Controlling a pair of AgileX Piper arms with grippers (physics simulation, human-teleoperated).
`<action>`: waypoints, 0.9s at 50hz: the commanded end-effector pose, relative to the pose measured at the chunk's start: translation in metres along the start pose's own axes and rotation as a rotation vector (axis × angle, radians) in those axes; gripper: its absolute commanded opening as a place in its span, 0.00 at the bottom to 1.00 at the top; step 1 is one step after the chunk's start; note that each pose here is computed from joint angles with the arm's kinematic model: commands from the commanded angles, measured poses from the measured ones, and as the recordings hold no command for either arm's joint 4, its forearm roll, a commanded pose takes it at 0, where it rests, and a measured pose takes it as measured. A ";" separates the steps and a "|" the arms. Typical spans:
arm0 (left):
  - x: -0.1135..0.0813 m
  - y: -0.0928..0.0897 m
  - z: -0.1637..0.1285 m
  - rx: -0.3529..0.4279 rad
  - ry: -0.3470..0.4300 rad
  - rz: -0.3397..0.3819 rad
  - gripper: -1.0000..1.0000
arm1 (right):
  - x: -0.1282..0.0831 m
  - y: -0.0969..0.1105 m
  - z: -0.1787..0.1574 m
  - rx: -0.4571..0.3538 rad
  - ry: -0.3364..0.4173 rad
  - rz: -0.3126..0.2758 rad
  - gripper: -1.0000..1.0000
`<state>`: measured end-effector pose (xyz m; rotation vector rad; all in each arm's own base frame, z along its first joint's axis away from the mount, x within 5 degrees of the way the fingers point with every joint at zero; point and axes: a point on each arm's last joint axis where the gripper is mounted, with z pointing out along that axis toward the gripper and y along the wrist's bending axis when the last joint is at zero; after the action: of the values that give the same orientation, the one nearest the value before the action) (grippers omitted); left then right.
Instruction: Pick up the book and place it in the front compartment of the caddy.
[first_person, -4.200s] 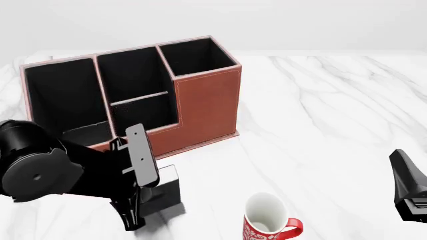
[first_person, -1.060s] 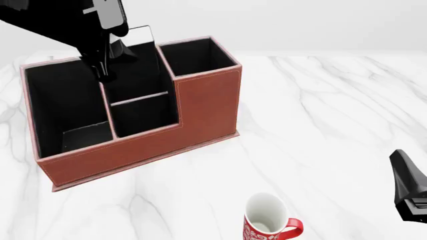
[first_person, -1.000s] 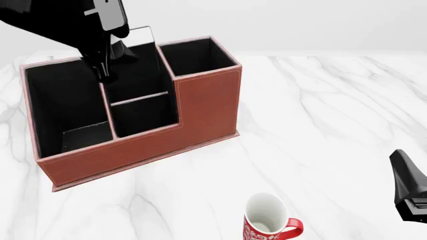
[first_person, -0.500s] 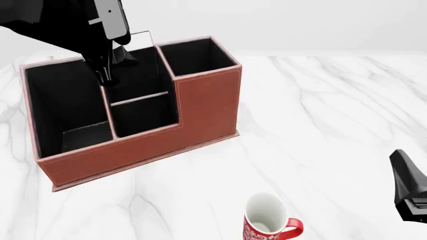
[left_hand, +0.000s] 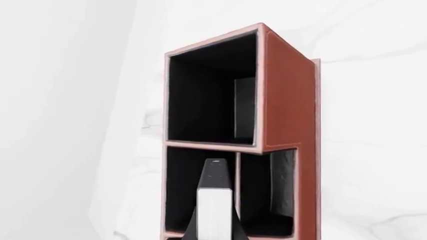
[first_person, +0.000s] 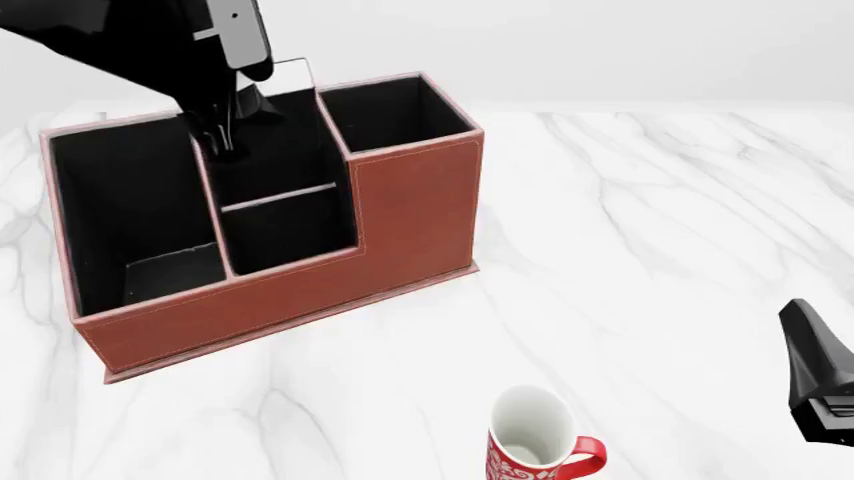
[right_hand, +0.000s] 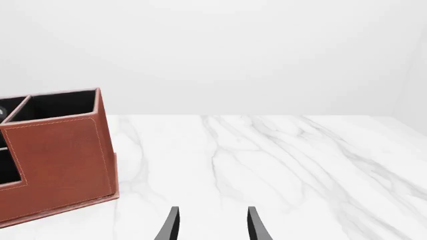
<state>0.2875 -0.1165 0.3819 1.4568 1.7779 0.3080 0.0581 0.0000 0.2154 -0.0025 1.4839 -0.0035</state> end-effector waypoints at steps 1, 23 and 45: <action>-0.001 0.007 0.001 -0.018 0.001 0.019 0.00 | 0.000 0.000 0.000 0.000 0.000 0.001 1.00; 0.016 0.000 0.023 -0.011 0.035 -0.003 0.00 | 0.000 0.000 0.000 0.000 0.000 0.001 1.00; 0.024 -0.008 0.035 -0.021 0.035 -0.006 0.00 | 0.000 0.000 0.000 0.000 0.000 0.001 1.00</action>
<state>0.3069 -0.1070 0.3426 1.4386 1.8360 0.3275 0.0581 0.0000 0.2154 -0.0025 1.4840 -0.0035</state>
